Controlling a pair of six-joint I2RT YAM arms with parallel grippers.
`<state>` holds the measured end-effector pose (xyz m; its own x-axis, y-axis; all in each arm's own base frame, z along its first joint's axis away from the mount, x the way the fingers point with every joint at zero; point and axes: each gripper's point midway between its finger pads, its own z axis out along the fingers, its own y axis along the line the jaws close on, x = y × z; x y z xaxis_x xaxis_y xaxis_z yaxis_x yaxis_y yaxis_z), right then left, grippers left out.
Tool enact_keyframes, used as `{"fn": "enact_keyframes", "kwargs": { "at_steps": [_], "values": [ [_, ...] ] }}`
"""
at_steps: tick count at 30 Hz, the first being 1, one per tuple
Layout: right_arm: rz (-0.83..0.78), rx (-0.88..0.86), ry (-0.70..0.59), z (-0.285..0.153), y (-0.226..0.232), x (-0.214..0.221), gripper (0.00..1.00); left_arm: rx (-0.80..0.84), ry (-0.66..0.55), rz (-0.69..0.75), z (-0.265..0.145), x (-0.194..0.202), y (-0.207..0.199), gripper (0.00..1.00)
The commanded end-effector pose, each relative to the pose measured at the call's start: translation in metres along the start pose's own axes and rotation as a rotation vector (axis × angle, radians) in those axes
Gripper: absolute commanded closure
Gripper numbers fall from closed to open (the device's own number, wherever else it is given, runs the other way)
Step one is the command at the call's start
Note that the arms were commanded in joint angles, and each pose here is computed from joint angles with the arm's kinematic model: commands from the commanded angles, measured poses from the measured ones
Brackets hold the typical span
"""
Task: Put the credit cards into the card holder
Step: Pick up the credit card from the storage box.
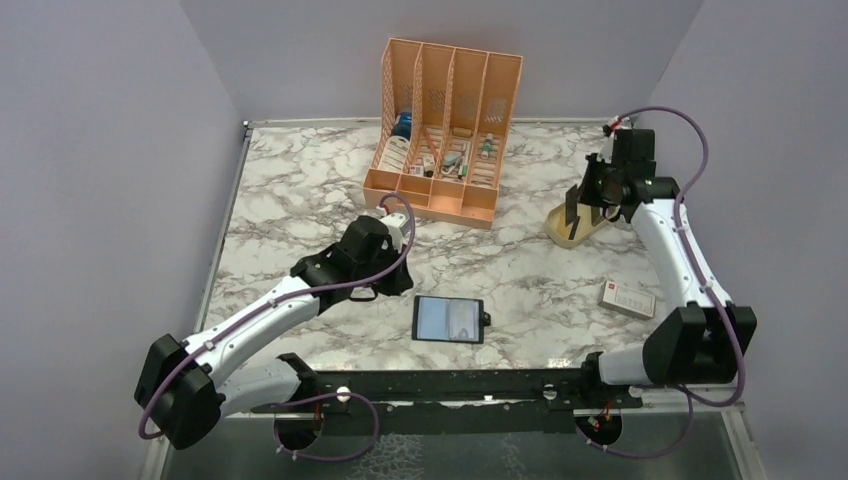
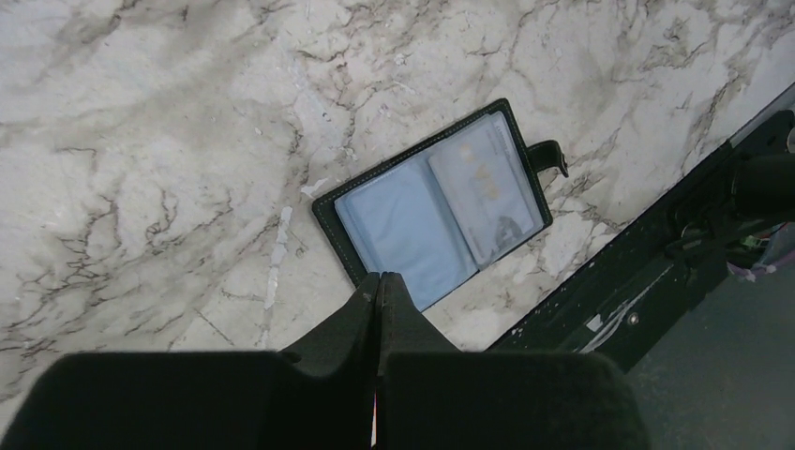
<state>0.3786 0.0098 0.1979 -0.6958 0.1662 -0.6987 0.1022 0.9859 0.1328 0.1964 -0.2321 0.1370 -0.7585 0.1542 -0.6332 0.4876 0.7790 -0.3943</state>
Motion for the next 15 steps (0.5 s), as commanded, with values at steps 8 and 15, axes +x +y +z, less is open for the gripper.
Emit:
{"fn": "enact_keyframes", "kwargs": {
  "at_steps": [8,15],
  "values": [
    [0.029,-0.504,-0.007,-0.072,0.108,0.059,0.99,0.072,0.078,-0.170,0.037,0.024,-0.006,0.97],
    [0.015,-0.702,0.117,-0.091,0.174,0.121,0.99,0.072,0.149,-0.228,0.055,0.043,-0.002,1.00]
  ]
}}
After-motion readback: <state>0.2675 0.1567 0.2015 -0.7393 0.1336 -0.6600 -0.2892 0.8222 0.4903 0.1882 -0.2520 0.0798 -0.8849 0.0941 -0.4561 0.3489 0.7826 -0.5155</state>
